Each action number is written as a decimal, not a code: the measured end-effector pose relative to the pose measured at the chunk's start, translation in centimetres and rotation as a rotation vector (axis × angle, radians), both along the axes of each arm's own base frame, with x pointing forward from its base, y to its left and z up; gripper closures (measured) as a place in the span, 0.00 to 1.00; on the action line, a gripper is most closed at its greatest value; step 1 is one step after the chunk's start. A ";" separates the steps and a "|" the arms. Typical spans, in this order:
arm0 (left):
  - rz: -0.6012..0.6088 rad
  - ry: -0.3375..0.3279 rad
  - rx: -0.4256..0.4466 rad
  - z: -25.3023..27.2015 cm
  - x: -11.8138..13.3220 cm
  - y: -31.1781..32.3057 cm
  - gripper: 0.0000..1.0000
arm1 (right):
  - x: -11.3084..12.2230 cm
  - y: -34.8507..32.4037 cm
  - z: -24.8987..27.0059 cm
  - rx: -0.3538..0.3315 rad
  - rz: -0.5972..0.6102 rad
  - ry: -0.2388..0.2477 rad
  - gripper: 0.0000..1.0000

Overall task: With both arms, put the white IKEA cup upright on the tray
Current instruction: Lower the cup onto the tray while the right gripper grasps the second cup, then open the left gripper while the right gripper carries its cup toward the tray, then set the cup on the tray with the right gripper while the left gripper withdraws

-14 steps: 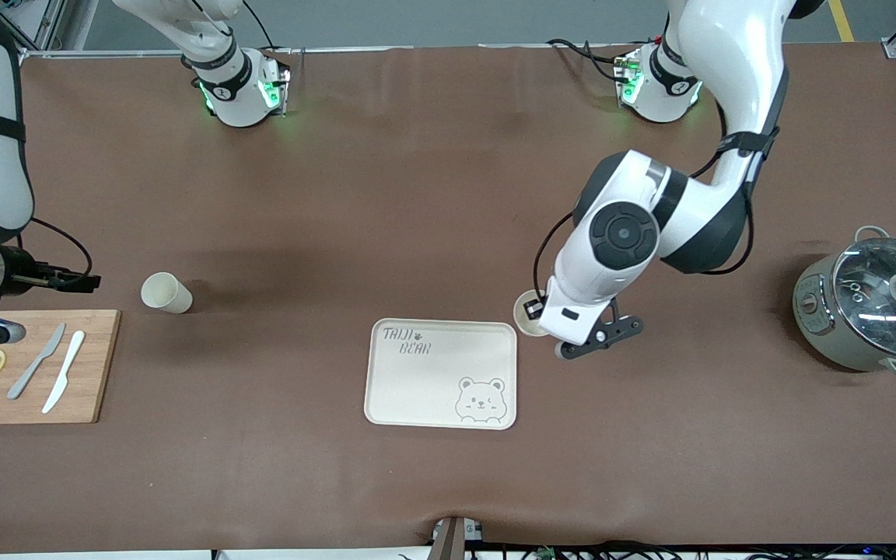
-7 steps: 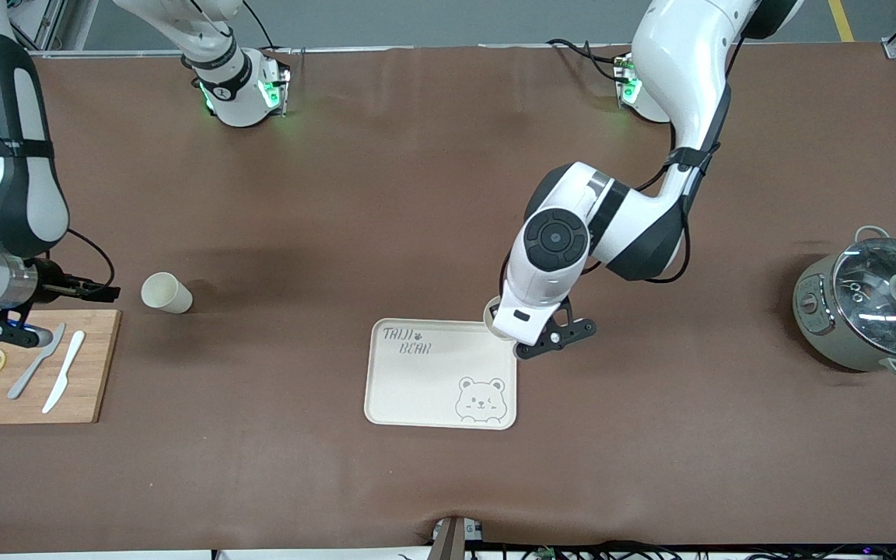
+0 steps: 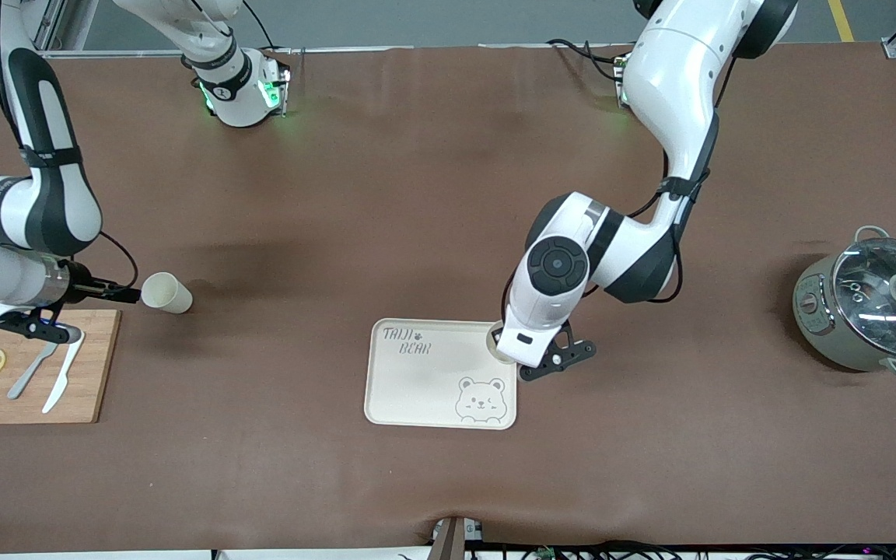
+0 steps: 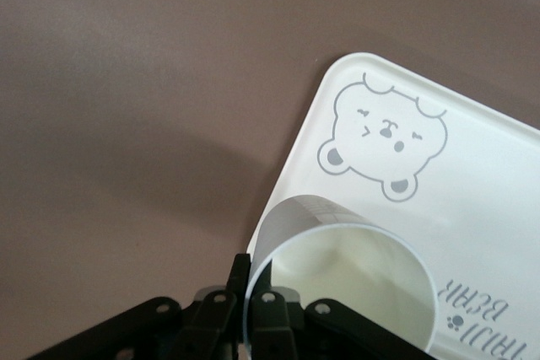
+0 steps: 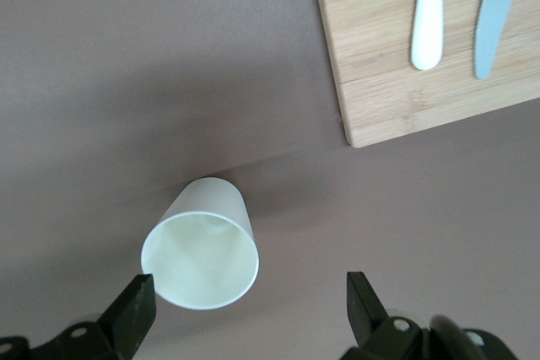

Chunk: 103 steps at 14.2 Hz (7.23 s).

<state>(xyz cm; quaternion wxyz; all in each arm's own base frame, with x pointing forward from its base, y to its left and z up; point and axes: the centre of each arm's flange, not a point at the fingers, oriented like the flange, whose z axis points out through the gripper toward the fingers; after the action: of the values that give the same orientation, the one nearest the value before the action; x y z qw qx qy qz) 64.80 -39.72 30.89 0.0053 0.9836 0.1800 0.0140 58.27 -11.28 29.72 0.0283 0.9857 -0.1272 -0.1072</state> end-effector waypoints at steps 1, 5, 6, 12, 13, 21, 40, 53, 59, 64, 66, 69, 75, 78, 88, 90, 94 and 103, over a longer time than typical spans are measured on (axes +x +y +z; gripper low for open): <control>0.001 -0.006 -0.003 -0.5 0.2 0.0 0.96 | -0.4 0.1 -0.8 0.000 0.002 -0.009 0.00; -0.008 -0.019 -0.010 -1.8 0.3 -0.9 0.96 | -1.9 0.4 -2.8 0.001 0.006 -0.022 0.00; -0.014 -0.021 -0.012 -1.7 0.1 -1.3 0.96 | -2.1 0.5 -3.1 0.001 0.006 -0.028 0.00; -0.041 -0.040 -0.020 -3.1 -0.7 -3.2 0.96 | -3.9 0.9 -6.0 -0.003 0.014 -0.095 0.00; -0.043 -0.045 -0.022 -3.6 -0.7 -3.4 0.96 | -4.2 1.0 -6.3 -0.003 0.015 -0.097 0.00; -0.036 -0.082 -0.025 -6.3 0.1 -3.0 0.96 | -4.3 1.0 -6.4 -0.003 0.015 -0.099 0.69; -0.055 -0.112 -0.036 -8.2 -0.2 -4.2 0.96 | 0.7 4.7 1.5 0.112 -0.023 -0.053 0.97; -0.040 -0.124 -0.046 -7.5 -0.2 -4.6 0.18 | 3.4 19.4 5.1 0.111 -0.263 -0.067 0.97; -0.010 -0.067 -0.008 -3.7 -0.4 -4.2 0.00 | 5.5 27.1 5.5 0.122 -0.416 -0.078 0.97; 0.004 -0.022 0.022 7.0 -1.7 -2.7 0.00 | 7.0 33.8 3.7 0.101 -0.524 -0.080 0.97; -0.009 -0.019 0.025 11.8 -2.2 -1.0 0.00 | 7.5 36.4 2.7 0.098 -0.557 -0.085 0.97; -0.076 0.005 0.041 16.4 -2.4 2.4 0.00 | 8.1 39.6 1.5 0.119 -0.595 -0.129 0.97; -0.253 0.087 0.071 20.3 -1.1 11.3 0.00 | 7.6 43.2 -1.5 0.131 -0.626 -0.159 0.97; -0.311 0.096 0.066 21.8 -0.1 16.1 0.00 | 7.2 44.4 -3.2 0.126 -0.631 -0.157 0.97; -0.338 0.067 0.054 18.7 2.5 23.7 0.00 | 6.3 46.4 -5.7 0.114 -0.650 -0.157 0.73; -0.337 0.037 0.052 16.9 2.7 23.9 0.00 | 6.4 46.3 -5.6 0.115 -0.650 -0.159 0.52; -0.338 -0.030 0.044 13.9 1.6 24.3 0.00 | 6.4 46.6 -4.9 0.107 -0.642 -0.144 0.10; -0.325 -0.127 0.032 9.9 -0.4 25.4 0.00 | 8.6 40.6 4.2 -0.043 -0.647 0.059 0.00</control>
<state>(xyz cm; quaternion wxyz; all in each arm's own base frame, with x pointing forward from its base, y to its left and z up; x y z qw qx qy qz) 64.37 -14.27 40.79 0.0030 0.9968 0.0176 0.0781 66.87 29.31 33.92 0.0172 0.8897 -0.4353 -0.1364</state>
